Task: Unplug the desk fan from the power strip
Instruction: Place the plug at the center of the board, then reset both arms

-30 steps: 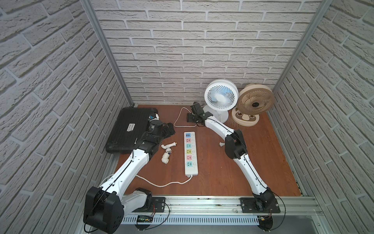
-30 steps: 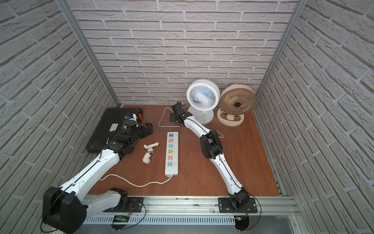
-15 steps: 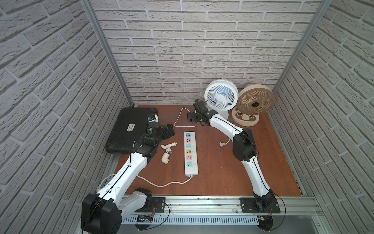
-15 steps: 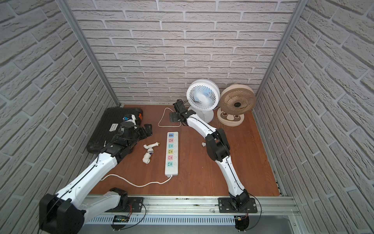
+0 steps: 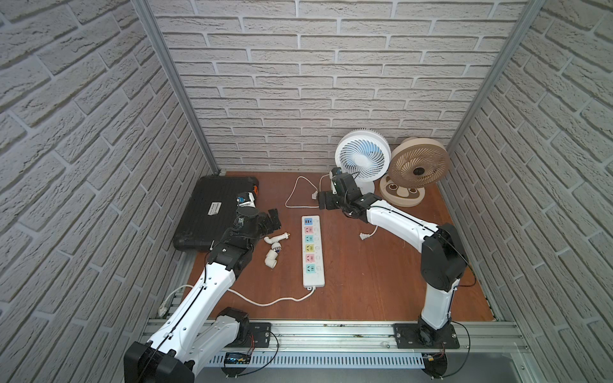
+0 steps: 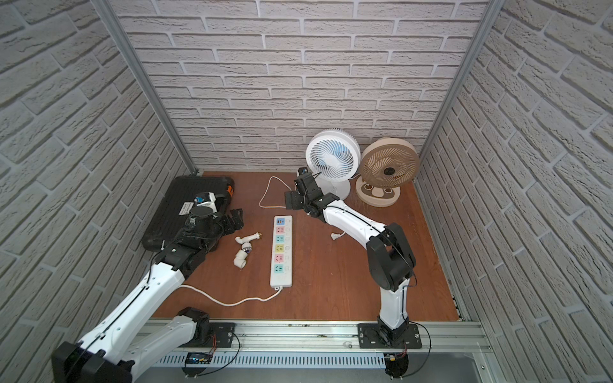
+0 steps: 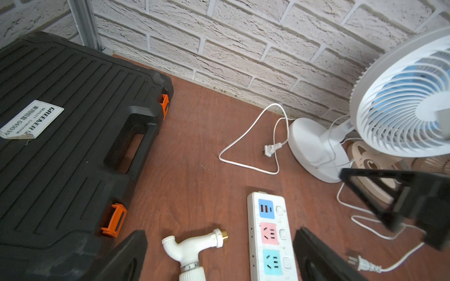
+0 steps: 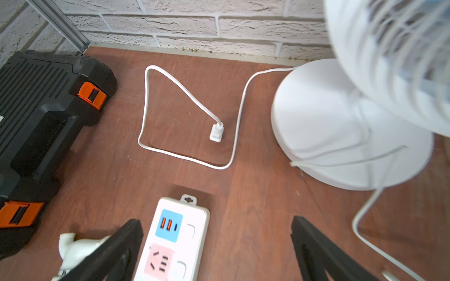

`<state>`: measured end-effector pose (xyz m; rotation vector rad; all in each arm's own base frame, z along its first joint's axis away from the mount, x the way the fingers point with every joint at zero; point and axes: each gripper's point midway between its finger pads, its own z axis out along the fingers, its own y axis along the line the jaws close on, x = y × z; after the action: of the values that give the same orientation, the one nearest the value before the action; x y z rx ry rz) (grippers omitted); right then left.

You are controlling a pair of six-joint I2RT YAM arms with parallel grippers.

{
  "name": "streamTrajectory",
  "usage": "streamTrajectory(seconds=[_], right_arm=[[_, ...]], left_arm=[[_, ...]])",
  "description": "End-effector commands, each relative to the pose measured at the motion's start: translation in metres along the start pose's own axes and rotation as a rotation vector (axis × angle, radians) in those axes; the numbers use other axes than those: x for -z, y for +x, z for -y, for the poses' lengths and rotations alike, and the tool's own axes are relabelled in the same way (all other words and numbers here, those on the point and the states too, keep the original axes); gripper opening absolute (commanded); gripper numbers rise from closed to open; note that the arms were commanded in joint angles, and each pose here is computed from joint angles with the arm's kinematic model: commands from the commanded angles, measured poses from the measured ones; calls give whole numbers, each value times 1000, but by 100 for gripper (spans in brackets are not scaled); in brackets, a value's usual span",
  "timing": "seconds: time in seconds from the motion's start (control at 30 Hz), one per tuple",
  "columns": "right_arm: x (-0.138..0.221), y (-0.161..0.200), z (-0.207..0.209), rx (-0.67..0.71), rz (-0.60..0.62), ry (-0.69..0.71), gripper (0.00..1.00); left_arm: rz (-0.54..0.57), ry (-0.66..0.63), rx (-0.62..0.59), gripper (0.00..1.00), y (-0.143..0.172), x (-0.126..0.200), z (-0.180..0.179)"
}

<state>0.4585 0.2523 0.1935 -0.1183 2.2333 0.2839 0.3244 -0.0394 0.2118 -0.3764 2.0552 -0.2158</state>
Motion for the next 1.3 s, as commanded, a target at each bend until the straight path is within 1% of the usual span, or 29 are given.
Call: streamTrajectory(seconds=[0.0, 0.07, 0.17, 0.27, 0.33, 0.4, 0.5, 0.63, 0.67, 0.73, 0.87, 0.97, 1.0, 1.1, 1.13, 1.2, 1.27], right_arm=[[41, -26, 12, 17, 161, 31, 99], [60, -21, 25, 46, 190, 64, 99], [87, -8, 50, 78, 230, 129, 99], [112, 8, 78, 103, 283, 204, 99], [128, 18, 96, 119, 328, 256, 99], [143, 29, 113, 141, 381, 313, 99], [162, 44, 138, 162, 459, 397, 99], [180, 66, 172, 142, 536, 515, 99], [182, 70, 178, 138, 546, 534, 99], [184, 80, 192, 113, 549, 584, 99], [179, 100, 214, 64, 523, 655, 99], [174, 108, 225, 62, 504, 695, 99], [172, 108, 228, 53, 504, 705, 99], [163, 110, 238, 26, 499, 720, 99], [158, 111, 242, 21, 492, 728, 99], [148, 117, 248, 35, 460, 746, 99], [140, 117, 253, 49, 451, 759, 99]], left_arm=[[32, -96, -31, 98, -1, 0, -20], [10, -150, -32, 98, 4, -1, -32], [-4, -191, -4, 98, 12, -3, -45], [-7, -149, 24, 98, 16, -9, -47], [-11, -146, 35, 98, 18, -12, -50], [-6, -153, 20, 98, 17, -14, -53], [11, -206, 2, 98, 16, -15, -63], [61, -283, -13, 98, 15, -14, -81], [79, -306, -14, 98, 14, -14, -87], [110, -309, -51, 98, 17, -17, -91], [196, -323, -123, 98, 16, -20, -98], [274, -371, -174, 98, 16, -17, -109], [319, -374, -167, 98, 11, -15, -111], [395, -333, -197, 98, 5, -17, -109], [398, -350, -225, 98, 4, -21, -111], [358, -399, -276, 98, 7, -31, -117], [323, -431, -297, 98, 12, -42, -123]])
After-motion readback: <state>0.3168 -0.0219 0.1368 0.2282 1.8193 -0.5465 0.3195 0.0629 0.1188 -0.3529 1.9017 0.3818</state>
